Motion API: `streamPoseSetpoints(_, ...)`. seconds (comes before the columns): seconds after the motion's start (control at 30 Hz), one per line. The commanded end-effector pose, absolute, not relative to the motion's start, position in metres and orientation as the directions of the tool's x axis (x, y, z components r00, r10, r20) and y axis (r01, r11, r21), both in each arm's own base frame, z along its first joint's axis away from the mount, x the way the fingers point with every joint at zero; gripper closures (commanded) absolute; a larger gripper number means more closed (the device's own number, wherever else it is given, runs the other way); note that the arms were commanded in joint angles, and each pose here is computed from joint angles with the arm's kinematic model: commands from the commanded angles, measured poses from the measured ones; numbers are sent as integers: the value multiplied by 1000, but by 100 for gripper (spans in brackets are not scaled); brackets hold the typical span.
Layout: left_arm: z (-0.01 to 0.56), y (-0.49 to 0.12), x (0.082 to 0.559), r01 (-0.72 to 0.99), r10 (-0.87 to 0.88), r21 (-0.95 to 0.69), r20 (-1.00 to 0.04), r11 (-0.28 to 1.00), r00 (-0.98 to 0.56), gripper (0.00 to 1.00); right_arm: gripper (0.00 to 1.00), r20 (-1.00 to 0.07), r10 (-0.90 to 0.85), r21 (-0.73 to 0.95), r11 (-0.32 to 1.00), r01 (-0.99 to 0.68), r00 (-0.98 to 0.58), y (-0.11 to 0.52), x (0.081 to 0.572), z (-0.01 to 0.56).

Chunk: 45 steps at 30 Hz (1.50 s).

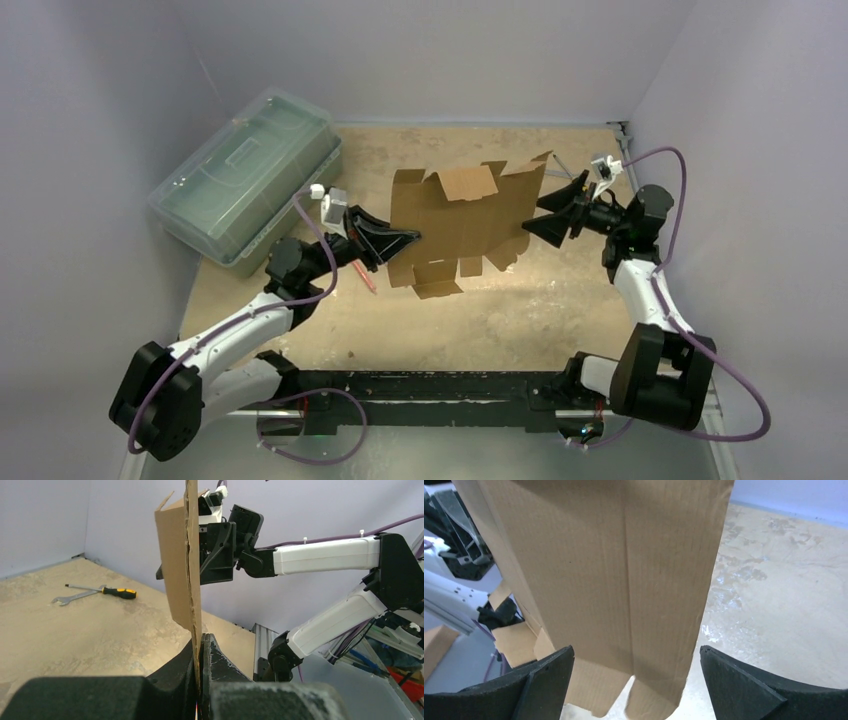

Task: Fold the paper box
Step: Fold the paper box at the center of the board.

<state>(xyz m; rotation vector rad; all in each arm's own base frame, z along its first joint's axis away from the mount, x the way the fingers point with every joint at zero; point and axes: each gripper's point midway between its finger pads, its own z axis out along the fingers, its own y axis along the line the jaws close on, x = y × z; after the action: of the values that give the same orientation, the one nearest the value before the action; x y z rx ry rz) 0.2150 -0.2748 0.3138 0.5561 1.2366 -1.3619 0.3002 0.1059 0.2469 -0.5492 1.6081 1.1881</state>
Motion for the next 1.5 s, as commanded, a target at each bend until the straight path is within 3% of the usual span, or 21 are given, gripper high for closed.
streamPoseSetpoints(0.0,345,-271,205,953,-440,-232,-889,194,-126,100,1,-955,126,296,437,-849,-269,103,298,264)
streamPoseSetpoints(0.27,348,-270,201,958,-453,-227,-883,178,-125,100,2,-949,151,316,398,-861,-278,106,291,271)
streamPoseSetpoints(0.33,346,-269,202,955,-454,-234,-882,183,-129,100,7,-951,147,307,381,-872,-271,108,287,274)
streamPoseSetpoints(0.43,341,-269,205,949,-453,-243,-882,199,-131,100,28,-956,136,294,362,-885,-261,109,283,279)
streamPoseSetpoints(0.57,332,-270,212,940,-444,-260,-885,222,-140,100,74,-960,124,277,347,-896,-249,111,279,282)
streamPoseSetpoints(0.6,331,-270,213,937,-443,-264,-885,227,-142,100,82,-962,121,273,345,-898,-245,111,279,283)
streamPoseSetpoints(0.73,322,-268,225,915,-433,-288,-890,284,-146,100,100,-966,119,257,350,-901,-229,111,278,287)
streamPoseSetpoints(0.87,305,-259,249,843,-395,-331,-905,424,-157,100,100,-964,118,265,397,-879,-238,107,288,287)
streamPoseSetpoints(1.0,287,-247,264,766,-323,-337,-929,547,-179,68,100,-984,-57,110,555,-825,-170,85,311,278)
streamPoseSetpoints(1.07,288,-238,267,738,-276,-302,-947,603,-162,44,100,-975,-146,45,601,-798,-165,73,317,275)
streamPoseSetpoints(1.17,296,-223,267,711,-196,-206,-976,672,-98,22,100,-953,-246,-27,645,-764,-175,58,323,277)
streamPoseSetpoints(1.27,311,-213,261,714,-113,-86,-994,694,-9,12,100,-926,-324,-74,657,-750,-192,48,324,282)
streamPoseSetpoints(1.47,331,-218,255,758,22,149,-984,635,175,9,100,-882,-420,-127,646,-753,-212,40,321,294)
